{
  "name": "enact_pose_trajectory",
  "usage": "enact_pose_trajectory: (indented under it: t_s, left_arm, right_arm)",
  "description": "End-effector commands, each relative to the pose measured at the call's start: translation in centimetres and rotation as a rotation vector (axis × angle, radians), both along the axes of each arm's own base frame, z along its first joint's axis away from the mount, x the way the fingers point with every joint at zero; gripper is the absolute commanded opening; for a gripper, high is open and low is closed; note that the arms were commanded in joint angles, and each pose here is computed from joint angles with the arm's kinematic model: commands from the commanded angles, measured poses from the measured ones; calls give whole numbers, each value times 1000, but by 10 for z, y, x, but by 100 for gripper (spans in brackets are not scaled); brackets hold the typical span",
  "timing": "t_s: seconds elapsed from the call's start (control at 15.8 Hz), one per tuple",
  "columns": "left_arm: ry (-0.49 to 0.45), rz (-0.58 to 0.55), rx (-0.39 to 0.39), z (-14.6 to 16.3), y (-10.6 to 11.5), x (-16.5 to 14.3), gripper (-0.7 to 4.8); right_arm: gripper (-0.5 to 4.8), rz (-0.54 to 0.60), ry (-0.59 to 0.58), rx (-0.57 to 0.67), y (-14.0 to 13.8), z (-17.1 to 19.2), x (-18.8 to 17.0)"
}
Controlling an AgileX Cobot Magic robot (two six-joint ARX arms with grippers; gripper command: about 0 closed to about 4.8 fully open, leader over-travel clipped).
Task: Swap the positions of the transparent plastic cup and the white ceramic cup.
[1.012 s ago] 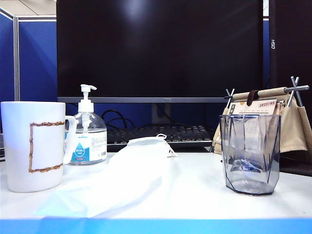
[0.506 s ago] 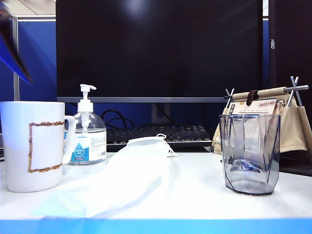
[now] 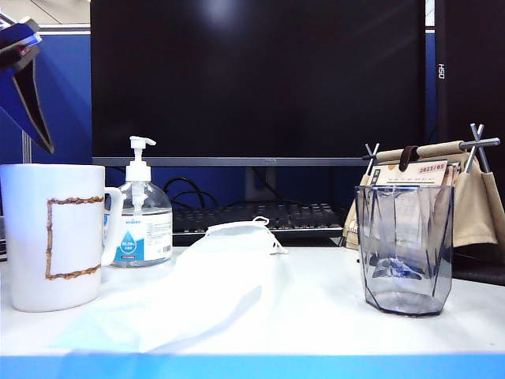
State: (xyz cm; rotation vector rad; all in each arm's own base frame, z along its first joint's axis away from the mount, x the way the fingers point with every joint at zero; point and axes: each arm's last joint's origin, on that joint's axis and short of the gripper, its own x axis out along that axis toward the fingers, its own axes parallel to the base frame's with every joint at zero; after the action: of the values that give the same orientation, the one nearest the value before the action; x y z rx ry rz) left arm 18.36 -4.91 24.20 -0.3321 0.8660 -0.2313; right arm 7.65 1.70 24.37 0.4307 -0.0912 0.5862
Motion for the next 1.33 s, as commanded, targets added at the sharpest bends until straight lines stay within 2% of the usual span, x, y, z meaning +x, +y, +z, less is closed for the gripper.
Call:
enact_pose_trajectory:
  t_s: [0.06,0.25,0.38,0.51,0.57,0.63,0.76,0.89,0.95,1.01,1.14,1.2,1.33]
  left_arm:
    - [56,-8,22,-10,-2,9,395]
    - [114,-17,34,-21,-4,16,395]
    - [110,-25,48,-21,-4,16,394]
    - [108,-20,56,-21,-4,16,392]
    - [107,-14,65,-21,-3,16,353]
    - [100,-21,72,-21,-3,16,280]
    - [87,-14,76,-20,-3,17,255]
    - [83,-21,86,-20,-3,17,145]
    - [81,-19,91,-20,-3,17,141]
    - [82,-17,96,-21,-3,17,91]
    - [84,-30,108,-22,-3,18,38]
    - [87,-37,115,-23,-3,19,-8]
    - [101,-51,125,-26,-4,20,-6]
  right_arm:
    - [258,55,89,-9,2,-1,13]
    - [258,84,176,-11,3,4,25]
    - [275,134,252,20,5,8,33]
    - [275,156,279,17,5,15,41]
    - [275,155,268,17,5,19,41]
    - [275,154,251,16,5,22,41]
    - [274,151,251,17,5,24,40]
    - [274,155,336,19,5,17,42]
    - [275,158,391,20,6,12,43]
    - [275,158,435,21,6,7,46]
    - [275,157,449,20,6,6,49]
    - [275,162,466,20,6,4,50]
    - [275,201,534,30,7,-3,57]
